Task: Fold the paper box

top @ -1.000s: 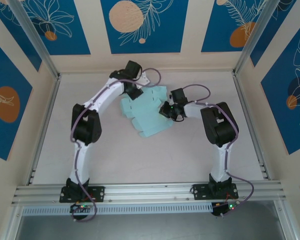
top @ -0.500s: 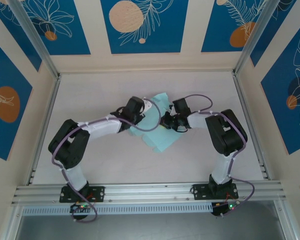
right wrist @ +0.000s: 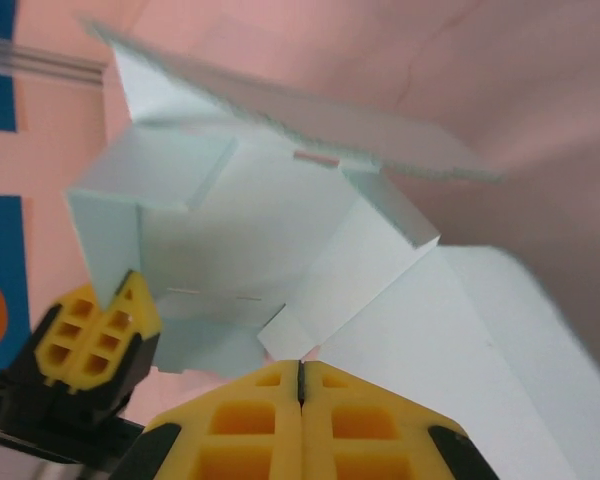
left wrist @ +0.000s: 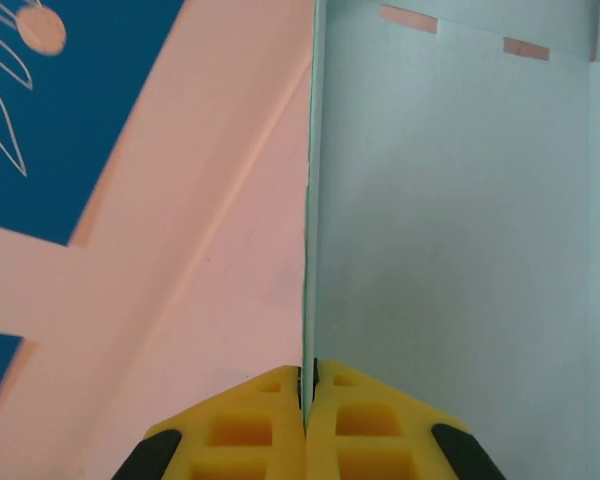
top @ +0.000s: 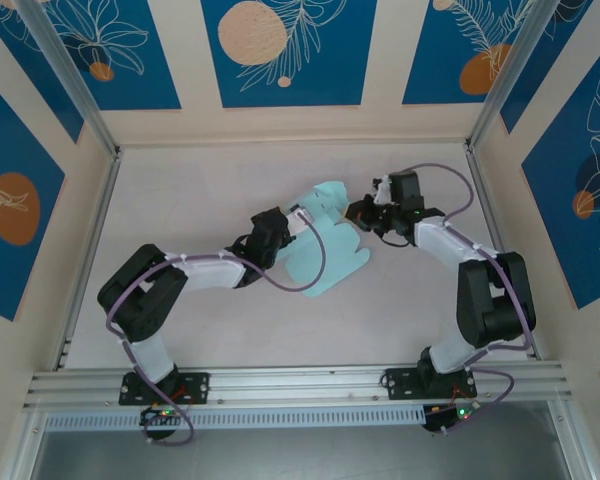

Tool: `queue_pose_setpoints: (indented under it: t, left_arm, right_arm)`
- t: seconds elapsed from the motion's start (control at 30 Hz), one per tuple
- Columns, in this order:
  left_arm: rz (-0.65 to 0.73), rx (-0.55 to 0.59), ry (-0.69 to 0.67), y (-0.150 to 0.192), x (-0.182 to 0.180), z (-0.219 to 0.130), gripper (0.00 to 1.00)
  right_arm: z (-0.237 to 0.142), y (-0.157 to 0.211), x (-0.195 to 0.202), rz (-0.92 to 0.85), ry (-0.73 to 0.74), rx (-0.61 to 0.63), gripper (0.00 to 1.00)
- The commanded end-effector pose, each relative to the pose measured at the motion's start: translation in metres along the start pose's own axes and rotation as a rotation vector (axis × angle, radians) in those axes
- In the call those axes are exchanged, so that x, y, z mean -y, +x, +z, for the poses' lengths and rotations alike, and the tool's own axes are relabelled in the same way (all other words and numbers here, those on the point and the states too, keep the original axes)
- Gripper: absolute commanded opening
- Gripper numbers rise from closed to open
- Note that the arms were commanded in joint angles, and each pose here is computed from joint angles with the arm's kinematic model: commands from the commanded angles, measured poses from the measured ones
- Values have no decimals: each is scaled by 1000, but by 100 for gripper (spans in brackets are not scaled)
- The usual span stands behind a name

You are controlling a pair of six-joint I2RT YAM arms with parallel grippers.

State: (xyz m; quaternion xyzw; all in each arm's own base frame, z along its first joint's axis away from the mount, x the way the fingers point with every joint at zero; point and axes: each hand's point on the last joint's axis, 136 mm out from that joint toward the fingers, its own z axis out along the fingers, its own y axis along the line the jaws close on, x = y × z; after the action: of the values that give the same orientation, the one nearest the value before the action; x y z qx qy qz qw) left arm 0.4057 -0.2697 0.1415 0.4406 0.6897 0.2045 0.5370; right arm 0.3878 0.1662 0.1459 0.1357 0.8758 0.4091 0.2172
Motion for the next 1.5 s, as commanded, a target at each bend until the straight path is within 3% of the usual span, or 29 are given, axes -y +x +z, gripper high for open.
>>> queue_pose_setpoints:
  t: [0.0, 0.23, 0.43, 0.63, 0.87, 1.17, 1.47]
  left_arm:
    - [111, 67, -73, -28, -22, -1, 4]
    - [286, 96, -72, -38, -6, 5, 4]
    - [344, 76, -79, -34, 7, 12, 4]
    - [338, 81, -87, -37, 6, 13, 4]
    - [334, 83, -89, -37, 7, 13, 4]
    - [399, 90, -75, -31, 20, 12, 4]
    - [468, 100, -36, -26, 47, 10, 3]
  right_arm:
    - [-25, -20, -1, 6, -42, 17, 8]
    - [-30, -61, 18, 94, -114, 30, 11]
    - [7, -67, 41, 119, -45, -77, 16]
    - [39, -68, 78, 125, 126, -153, 16]
    - [63, -35, 72, 74, 124, -285, 15]
    - [56, 3, 68, 41, 132, -307, 15]
    - [55, 10, 66, -11, 189, -300, 15]
